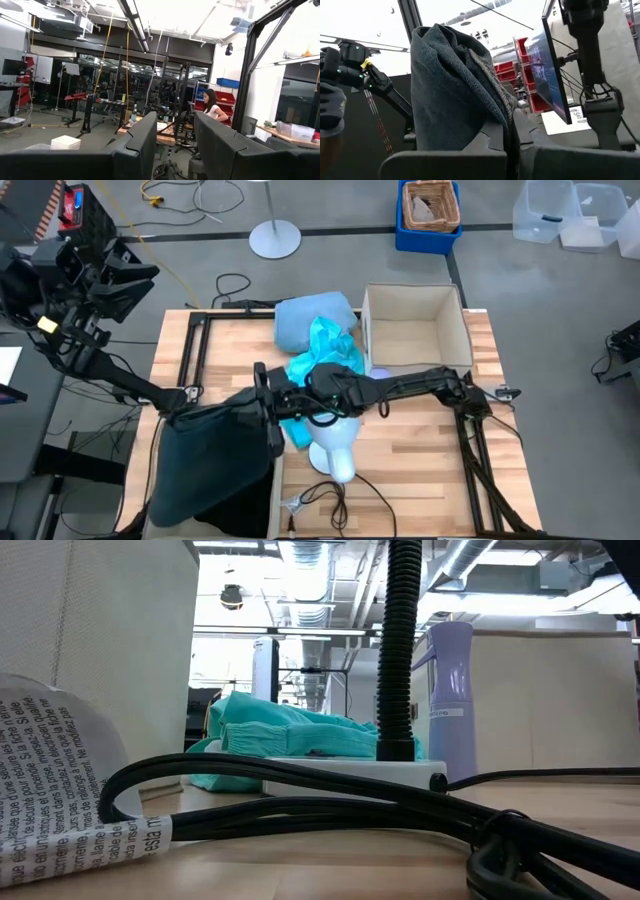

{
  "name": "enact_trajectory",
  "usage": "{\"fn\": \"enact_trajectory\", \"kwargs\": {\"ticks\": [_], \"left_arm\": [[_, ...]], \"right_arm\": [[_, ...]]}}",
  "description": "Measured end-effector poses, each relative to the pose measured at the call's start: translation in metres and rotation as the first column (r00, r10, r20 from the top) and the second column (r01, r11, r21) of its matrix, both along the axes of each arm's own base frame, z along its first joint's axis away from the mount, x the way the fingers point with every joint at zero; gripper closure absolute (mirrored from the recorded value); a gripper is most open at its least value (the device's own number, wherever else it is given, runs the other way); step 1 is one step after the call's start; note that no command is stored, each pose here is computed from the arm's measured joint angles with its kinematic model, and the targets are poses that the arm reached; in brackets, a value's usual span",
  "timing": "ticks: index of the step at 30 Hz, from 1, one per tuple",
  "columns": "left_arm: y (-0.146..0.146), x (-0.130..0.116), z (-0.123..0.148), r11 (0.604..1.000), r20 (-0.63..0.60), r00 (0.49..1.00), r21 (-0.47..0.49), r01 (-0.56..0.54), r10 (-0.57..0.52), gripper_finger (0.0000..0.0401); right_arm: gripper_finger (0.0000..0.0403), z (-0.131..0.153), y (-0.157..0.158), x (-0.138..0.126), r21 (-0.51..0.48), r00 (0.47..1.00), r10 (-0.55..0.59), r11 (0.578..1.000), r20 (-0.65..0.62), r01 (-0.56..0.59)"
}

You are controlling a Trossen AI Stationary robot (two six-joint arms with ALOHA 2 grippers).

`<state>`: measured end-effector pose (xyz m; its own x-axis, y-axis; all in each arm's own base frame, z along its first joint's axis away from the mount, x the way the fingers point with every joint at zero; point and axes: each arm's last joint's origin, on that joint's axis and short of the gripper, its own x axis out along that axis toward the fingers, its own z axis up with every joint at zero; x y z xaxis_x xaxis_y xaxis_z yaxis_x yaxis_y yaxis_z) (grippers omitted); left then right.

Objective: Sort clothes
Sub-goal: Put the blue jeans into the bottom laundry organizer

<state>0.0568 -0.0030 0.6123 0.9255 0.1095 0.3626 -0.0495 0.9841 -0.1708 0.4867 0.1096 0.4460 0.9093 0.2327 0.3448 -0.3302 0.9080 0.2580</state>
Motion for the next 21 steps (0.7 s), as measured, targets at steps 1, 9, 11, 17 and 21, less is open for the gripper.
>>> {"fn": "enact_trajectory", "kwargs": {"ticks": [1,9,11,17,21], "left_arm": [[0.0,0.0,0.0,1.0,0.0,1.0,-0.001,0.0,0.0,0.0276],[0.0,0.0,0.0,1.0,0.0,1.0,-0.003,0.001,-0.001,0.0276],[0.0,0.0,0.0,1.0,0.0,1.0,-0.003,0.001,-0.001,0.0276],[0.0,0.0,0.0,1.0,0.0,1.0,-0.01,0.004,-0.004,0.0276],[0.0,0.0,-0.001,1.0,-0.006,1.0,-0.012,0.006,-0.006,0.0276]], "right_arm": [[0.0403,-0.001,0.001,0.0,-0.003,1.0,0.005,1.0,-0.007,-0.005],[0.0403,-0.011,0.008,0.002,0.01,0.992,0.057,0.998,-0.113,-0.056],[0.0403,-0.013,0.009,0.003,0.011,0.99,0.059,0.998,-0.126,-0.058],[0.0403,-0.019,0.017,0.001,0.012,0.975,0.083,0.996,-0.207,-0.083],[0.0391,-0.02,0.02,0.001,0.011,0.972,0.09,0.996,-0.217,-0.09]]}}
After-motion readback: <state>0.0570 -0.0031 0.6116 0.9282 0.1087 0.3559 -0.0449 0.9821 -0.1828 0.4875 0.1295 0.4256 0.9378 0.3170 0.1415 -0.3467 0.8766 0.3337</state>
